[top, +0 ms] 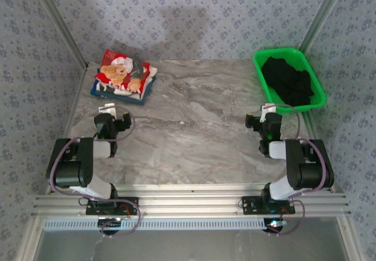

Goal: Fold and stack the t-shirts

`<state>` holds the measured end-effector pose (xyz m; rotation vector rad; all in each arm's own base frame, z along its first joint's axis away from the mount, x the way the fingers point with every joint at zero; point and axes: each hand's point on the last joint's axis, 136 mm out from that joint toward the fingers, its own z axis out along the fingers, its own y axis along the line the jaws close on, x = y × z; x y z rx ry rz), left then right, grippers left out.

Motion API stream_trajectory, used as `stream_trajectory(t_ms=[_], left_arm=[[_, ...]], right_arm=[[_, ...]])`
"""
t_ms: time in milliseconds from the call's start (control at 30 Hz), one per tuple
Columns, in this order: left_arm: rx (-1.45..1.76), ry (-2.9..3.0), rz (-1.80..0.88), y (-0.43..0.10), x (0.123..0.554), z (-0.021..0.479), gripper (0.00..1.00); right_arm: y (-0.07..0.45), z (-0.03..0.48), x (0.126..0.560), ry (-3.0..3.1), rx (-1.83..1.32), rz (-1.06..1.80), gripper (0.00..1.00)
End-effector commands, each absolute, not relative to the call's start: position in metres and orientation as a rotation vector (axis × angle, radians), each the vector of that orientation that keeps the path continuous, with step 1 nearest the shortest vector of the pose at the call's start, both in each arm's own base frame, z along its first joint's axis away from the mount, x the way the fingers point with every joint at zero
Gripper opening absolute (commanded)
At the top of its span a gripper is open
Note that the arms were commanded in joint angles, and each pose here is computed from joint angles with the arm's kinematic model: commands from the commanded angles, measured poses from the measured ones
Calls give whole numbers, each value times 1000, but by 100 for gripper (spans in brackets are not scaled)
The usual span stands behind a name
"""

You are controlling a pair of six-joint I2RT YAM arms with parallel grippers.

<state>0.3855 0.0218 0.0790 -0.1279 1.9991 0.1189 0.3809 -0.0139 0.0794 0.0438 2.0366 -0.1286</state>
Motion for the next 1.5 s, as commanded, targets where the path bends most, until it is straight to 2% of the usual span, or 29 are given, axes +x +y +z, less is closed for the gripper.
stream_trajectory(t_ms=[0,100,233,333,433,533,667,800,1100,1467], left_arm=[[-87,2000,233,9,389,126,100],[-260,2021,119,-2,377,175,100],[-253,1968,-134,-48,352,240,100],[-160,1989,-328,-86,331,278,100],[-19,2035,-436,-121,312,301,100],[113,2081,-491,-146,298,306,100],[233,2085,-555,-163,283,313,100],[319,2038,-614,-168,264,325,100],[339,2018,-597,-147,227,330,100],[223,2064,-480,-118,220,315,100]], right_arm=[[2,136,387,2047,54,-185,100],[58,167,376,2124,44,72,100],[142,209,351,2162,-119,217,100],[158,243,343,2238,-95,283,100],[129,282,360,2244,23,264,100],[70,291,383,2272,207,167,100],[-10,278,411,2296,477,93,100],[-63,238,448,2330,657,87,100],[-106,143,523,2396,840,110,98],[-129,74,547,2432,1052,68,92]])
